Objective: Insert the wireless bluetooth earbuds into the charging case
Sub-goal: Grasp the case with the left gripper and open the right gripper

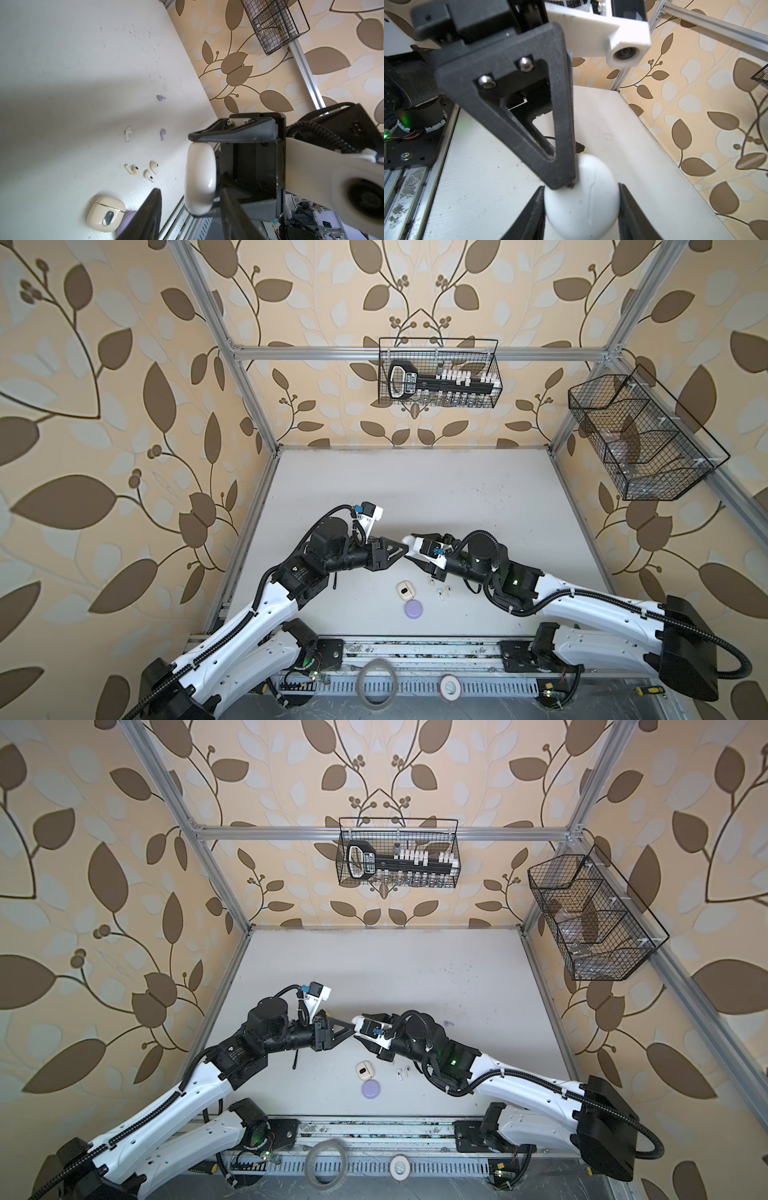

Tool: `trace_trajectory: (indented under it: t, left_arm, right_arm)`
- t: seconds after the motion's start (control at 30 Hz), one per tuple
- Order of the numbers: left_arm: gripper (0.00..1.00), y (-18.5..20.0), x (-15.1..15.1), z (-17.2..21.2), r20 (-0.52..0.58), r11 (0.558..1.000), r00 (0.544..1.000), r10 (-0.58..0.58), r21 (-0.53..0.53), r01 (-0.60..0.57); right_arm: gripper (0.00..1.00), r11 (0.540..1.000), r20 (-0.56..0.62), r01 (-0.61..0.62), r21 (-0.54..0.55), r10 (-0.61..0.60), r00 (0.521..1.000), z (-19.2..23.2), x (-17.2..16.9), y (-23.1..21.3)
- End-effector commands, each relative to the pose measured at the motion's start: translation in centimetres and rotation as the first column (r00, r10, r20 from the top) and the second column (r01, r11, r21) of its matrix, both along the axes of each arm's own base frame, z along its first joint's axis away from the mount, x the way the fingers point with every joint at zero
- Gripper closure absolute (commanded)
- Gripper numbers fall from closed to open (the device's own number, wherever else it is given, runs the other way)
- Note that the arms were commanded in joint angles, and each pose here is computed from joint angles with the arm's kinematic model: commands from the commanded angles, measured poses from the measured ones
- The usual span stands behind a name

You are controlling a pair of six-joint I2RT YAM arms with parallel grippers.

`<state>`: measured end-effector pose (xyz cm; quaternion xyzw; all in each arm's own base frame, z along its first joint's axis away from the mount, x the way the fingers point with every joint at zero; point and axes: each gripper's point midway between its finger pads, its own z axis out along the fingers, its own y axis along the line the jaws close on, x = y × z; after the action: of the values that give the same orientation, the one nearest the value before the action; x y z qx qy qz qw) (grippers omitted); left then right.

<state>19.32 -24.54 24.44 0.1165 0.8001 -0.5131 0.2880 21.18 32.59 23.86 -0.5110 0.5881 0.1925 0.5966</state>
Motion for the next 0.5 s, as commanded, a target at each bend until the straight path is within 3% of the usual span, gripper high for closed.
trace_trajectory:
  t: [0.0, 0.47]
  left_arm:
    - [0.55, -0.5, 0.1, 2.2, 0.068, 1.000, 0.998, -0.017, -0.023, 0.018]
    - [0.62, -1.6, -0.2, 2.0, 0.064, 0.998, 0.997, -0.051, -0.022, 0.052]
  right_arm:
    - [0.73, 0.999, 0.042, -0.026, 0.027, 0.024, 0.999, 1.7, -0.2, 0.7]
    - [0.76, 1.000, 0.049, -0.005, 0.020, 0.004, 0.999, 1.7, 0.3, 0.8]
